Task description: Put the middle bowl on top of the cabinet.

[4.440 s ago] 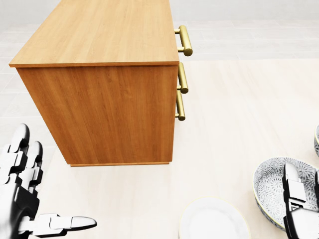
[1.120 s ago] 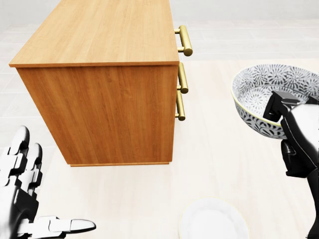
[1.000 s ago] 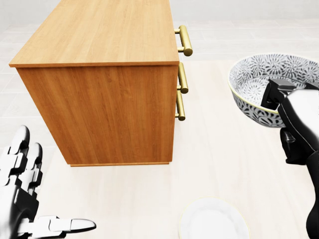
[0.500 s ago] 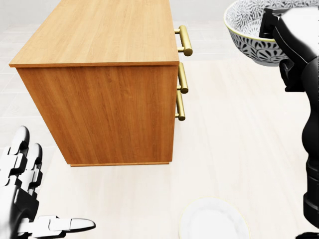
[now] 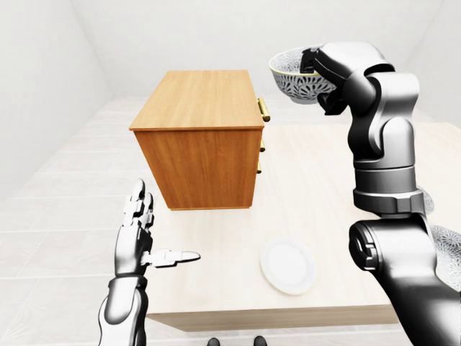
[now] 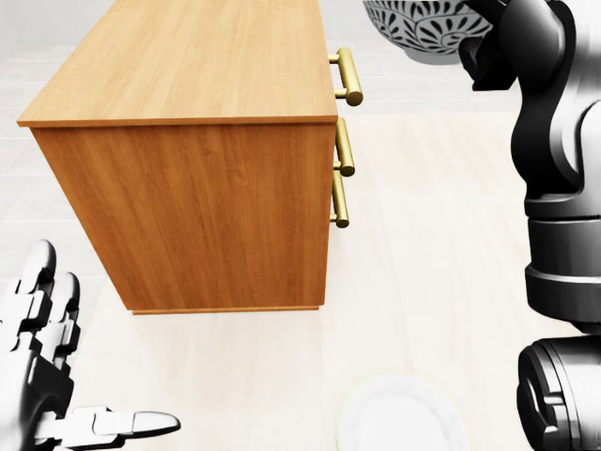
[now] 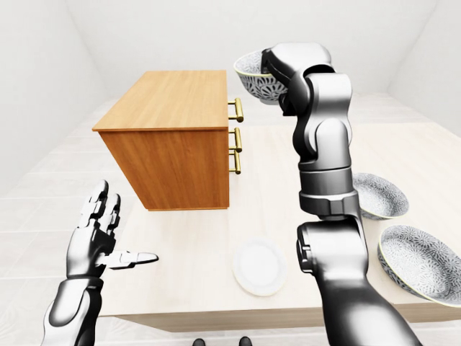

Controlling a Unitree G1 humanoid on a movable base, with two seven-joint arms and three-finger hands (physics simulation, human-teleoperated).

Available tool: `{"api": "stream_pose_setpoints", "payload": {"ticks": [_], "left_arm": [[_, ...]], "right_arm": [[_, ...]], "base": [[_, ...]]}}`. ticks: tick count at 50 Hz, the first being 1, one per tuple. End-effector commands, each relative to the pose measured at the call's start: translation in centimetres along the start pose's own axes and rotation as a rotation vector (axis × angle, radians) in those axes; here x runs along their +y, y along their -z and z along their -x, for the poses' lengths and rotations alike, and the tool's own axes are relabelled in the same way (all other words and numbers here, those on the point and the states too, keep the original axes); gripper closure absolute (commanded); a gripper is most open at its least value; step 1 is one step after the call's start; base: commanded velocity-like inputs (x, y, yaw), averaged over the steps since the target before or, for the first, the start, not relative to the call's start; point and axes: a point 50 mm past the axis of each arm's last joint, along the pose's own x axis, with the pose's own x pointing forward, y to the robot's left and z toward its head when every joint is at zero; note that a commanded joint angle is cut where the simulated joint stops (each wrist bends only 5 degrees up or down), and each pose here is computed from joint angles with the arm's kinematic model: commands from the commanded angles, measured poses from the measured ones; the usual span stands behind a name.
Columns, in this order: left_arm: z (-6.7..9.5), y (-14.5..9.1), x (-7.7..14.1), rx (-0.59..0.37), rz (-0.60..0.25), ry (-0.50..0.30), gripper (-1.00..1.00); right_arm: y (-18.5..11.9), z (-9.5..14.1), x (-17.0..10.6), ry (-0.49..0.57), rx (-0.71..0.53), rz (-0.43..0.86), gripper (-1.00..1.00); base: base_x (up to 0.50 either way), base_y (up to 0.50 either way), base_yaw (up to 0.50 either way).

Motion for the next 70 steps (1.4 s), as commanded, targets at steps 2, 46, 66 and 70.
{"api": "stream_pose_setpoints", "payload": {"ticks": [2, 46, 66, 70], "left_arm": [[0.1, -0.3, -0.3, 0.000, -0.013, 0.002, -1.00], [1.2, -0.1, 0.2, 0.001, -0.054, 0.008, -1.00], [1.6, 0.2, 0.2, -0.012, -0.065, 0.013, -1.00], [1.7, 0.3, 0.2, -0.011, -0.063, 0.016, -1.00]], "right_arm": [[-3.9, -1.3, -2.4, -0.004, -0.122, -0.054, 1.00], [-11.2, -3.5, -4.8, 0.095, -0.334, -0.293, 1.00], [-12.4, -4.4, -3.0, 0.124, -0.326, -0.438, 1.00], [-12.9, -4.4, -2.1, 0.107, -0.328, -0.431, 1.00]], "base": [[0.00, 0.00, 0.00], [0.00, 0.00, 0.00], [0.00, 0.00, 0.00], [0.00, 0.00, 0.00]]}}
